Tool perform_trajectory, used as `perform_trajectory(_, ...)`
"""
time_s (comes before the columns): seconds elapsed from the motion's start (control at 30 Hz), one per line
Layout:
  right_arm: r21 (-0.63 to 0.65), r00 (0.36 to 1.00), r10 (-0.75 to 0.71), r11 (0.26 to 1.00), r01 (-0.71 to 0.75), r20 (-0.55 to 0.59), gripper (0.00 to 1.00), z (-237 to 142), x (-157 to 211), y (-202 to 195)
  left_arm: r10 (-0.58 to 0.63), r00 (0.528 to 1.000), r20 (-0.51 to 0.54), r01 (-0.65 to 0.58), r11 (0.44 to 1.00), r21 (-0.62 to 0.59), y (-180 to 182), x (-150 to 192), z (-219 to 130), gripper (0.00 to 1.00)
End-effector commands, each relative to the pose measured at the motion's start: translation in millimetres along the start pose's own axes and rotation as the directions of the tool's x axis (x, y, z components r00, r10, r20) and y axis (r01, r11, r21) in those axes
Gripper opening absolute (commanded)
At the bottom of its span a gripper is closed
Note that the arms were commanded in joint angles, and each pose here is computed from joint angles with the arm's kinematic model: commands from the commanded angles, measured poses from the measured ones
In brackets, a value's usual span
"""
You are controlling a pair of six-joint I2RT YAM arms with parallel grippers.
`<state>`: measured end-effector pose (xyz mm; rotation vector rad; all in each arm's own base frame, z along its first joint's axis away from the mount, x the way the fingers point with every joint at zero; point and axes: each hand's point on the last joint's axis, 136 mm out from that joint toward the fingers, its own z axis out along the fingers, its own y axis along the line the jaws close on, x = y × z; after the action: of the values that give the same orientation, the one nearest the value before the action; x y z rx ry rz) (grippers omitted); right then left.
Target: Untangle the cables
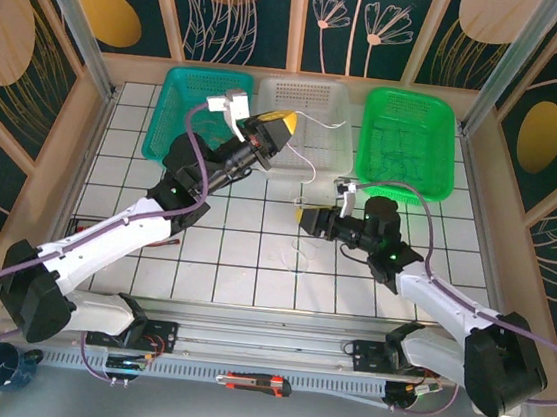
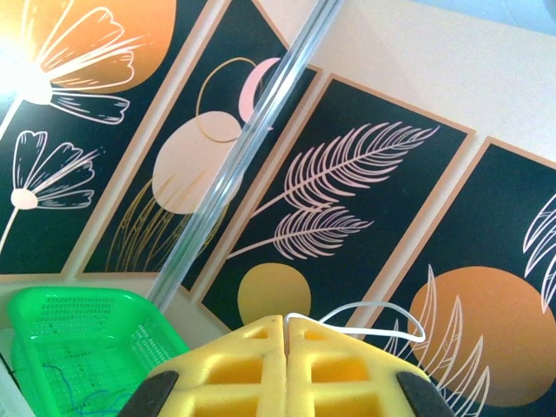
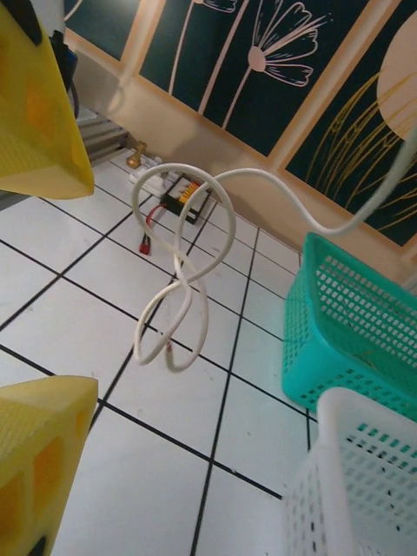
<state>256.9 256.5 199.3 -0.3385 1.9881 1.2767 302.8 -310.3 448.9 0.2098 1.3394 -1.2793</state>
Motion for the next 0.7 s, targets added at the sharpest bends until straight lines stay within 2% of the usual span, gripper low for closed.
perform_trajectory(0.0, -0.044, 0.999, -0.034, 0.998, 0.036, 0.041, 0.53, -1.1, -13.0, 5.9, -0.003, 0.999, 0.054, -0.001, 0.997, 0.072, -20.6, -22.1, 3.1, 0.0)
perform_trajectory(0.4, -0.088, 0.999, -0.023, 0.996, 0.027, 0.044, 0.52, 2.3, -17.0, 8.9, -0.009, 0.998, 0.063, 0.004, 0.996, 0.085, -24.0, -25.9, 4.6, 0.0)
perform_trajectory(0.5, -0.1, 0.999, -0.022, 0.995, 0.026, 0.046, 0.49, 3.4, -18.0, 10.5, -0.019, 0.998, 0.066, 0.013, 0.996, 0.093, -25.2, -26.8, 4.7, 0.0)
perform_trajectory(0.57, -0.121, 0.999, -0.02, 0.992, 0.024, 0.041, 0.43, 4.8, -16.9, 12.8, -0.025, 0.997, 0.069, 0.018, 0.995, 0.098, -26.0, -27.5, 4.9, 0.0)
perform_trajectory(0.67, -0.142, 0.999, -0.022, 0.99, 0.027, 0.041, 0.2, 6.4, -17.6, 14.8, -0.033, 0.997, 0.072, 0.025, 0.994, 0.104, -26.4, -27.0, 5.2, 0.0)
